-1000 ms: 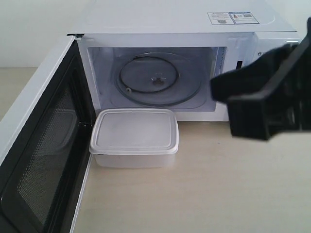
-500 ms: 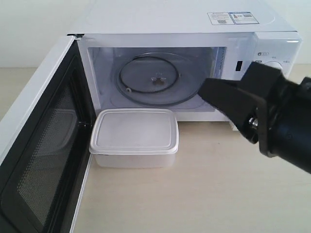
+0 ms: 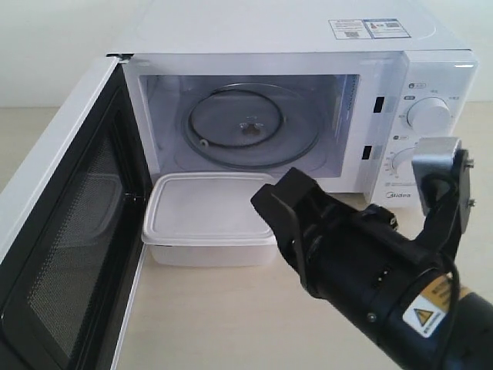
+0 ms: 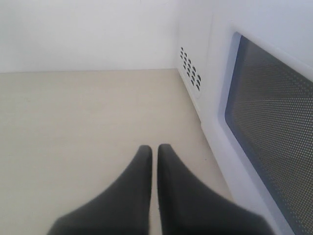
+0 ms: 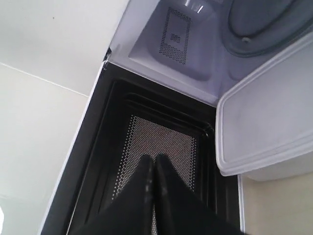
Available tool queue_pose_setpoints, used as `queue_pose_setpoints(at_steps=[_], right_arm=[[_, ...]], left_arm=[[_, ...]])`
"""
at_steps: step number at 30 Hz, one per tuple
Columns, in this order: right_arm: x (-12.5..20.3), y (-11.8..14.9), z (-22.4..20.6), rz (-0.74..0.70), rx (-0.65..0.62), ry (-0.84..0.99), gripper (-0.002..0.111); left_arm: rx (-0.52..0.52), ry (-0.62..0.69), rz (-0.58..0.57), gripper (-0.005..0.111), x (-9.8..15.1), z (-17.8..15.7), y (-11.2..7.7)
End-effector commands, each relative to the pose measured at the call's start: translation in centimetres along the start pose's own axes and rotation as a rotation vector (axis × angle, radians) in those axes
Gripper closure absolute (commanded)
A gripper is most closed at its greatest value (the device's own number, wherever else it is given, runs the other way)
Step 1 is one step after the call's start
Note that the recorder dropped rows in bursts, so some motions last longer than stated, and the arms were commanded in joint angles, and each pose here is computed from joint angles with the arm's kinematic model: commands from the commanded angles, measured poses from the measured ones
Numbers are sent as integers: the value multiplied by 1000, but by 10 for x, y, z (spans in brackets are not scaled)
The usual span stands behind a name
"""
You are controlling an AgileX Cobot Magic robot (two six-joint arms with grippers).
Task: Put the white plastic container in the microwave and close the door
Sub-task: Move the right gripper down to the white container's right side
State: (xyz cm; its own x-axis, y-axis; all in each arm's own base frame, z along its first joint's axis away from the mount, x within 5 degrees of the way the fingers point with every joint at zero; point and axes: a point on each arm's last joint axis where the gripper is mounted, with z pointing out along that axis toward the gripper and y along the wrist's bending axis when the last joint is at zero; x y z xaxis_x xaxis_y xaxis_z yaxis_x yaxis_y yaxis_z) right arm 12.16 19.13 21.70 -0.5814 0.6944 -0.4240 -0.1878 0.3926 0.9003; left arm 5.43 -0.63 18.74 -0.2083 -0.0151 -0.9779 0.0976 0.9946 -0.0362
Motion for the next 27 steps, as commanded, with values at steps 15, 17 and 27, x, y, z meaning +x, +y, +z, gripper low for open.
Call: queue_pose_setpoints(at_steps=[15, 17, 27], right_arm=[[9, -26, 12, 104, 82, -117, 108], [10, -30, 13, 159, 106, -123, 108], [32, -55, 27, 332, 68, -112, 108]], left_arm=[[4, -1, -14, 102, 1, 0, 0], [4, -1, -14, 102, 1, 0, 0], [4, -1, -14, 102, 1, 0, 0]])
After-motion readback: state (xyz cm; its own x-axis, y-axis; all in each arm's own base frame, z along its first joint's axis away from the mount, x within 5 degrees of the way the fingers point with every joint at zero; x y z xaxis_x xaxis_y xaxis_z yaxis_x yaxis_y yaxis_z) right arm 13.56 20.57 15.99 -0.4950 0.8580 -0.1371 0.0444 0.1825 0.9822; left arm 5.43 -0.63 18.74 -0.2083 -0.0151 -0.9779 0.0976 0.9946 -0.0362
